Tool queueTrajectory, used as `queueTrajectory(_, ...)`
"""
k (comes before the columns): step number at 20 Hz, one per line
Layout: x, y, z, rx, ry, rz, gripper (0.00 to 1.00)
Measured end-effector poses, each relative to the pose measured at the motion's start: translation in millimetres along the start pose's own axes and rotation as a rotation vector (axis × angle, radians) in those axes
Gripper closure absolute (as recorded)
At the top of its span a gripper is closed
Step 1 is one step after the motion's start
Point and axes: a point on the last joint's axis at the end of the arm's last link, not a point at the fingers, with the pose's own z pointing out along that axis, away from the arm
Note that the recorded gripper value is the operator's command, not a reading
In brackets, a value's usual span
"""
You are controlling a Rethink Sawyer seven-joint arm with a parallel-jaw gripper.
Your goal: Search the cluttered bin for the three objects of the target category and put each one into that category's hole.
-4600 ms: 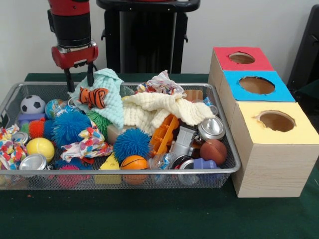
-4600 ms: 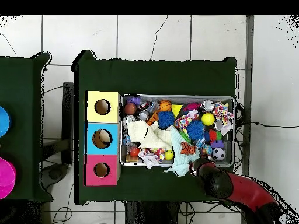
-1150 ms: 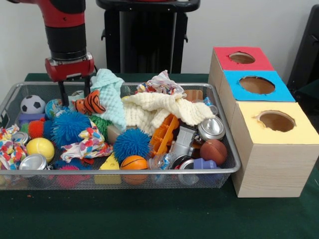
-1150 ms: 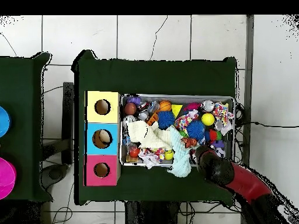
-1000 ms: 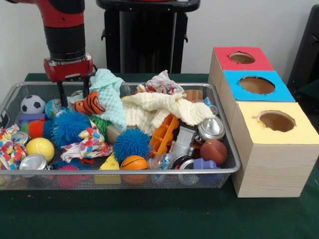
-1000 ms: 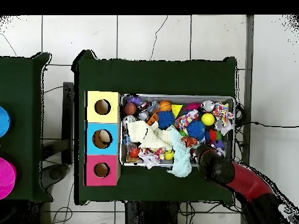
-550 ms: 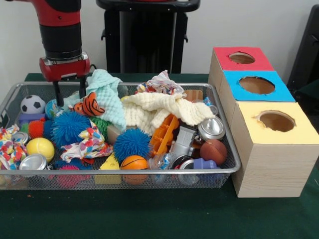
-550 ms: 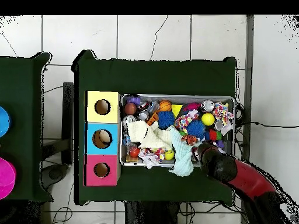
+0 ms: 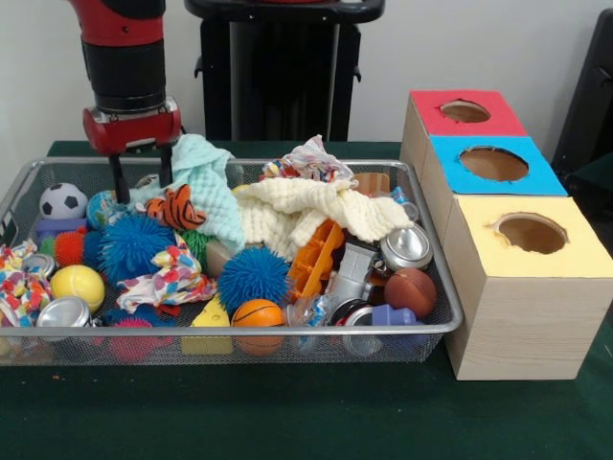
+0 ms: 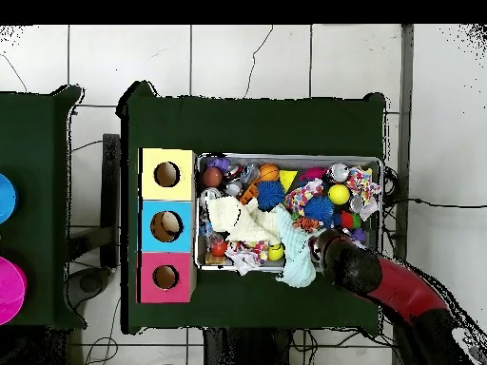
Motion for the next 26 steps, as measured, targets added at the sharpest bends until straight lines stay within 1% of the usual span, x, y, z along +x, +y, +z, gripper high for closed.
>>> queueTrajectory(4,-4.6,4,-4,-0.016,0.014,-0.014,0.0)
queueTrajectory(5,-6.5,6,-7,-0.028,0.024,-0.02,0.0)
queueTrajectory(8,-9.5,8,-13,-0.047,0.041,-0.03,0.0)
queueTrajectory(13,-12.7,4,-23,-0.068,0.066,-0.036,0.0)
queueTrajectory(18,-16.0,-8,-31,-0.059,0.072,-0.035,0.0)
queueTrajectory(19,-18.1,-14,-34,-0.05,0.071,-0.034,0.0)
queueTrajectory(26,-22.9,-27,-39,-0.024,0.064,-0.033,0.0)
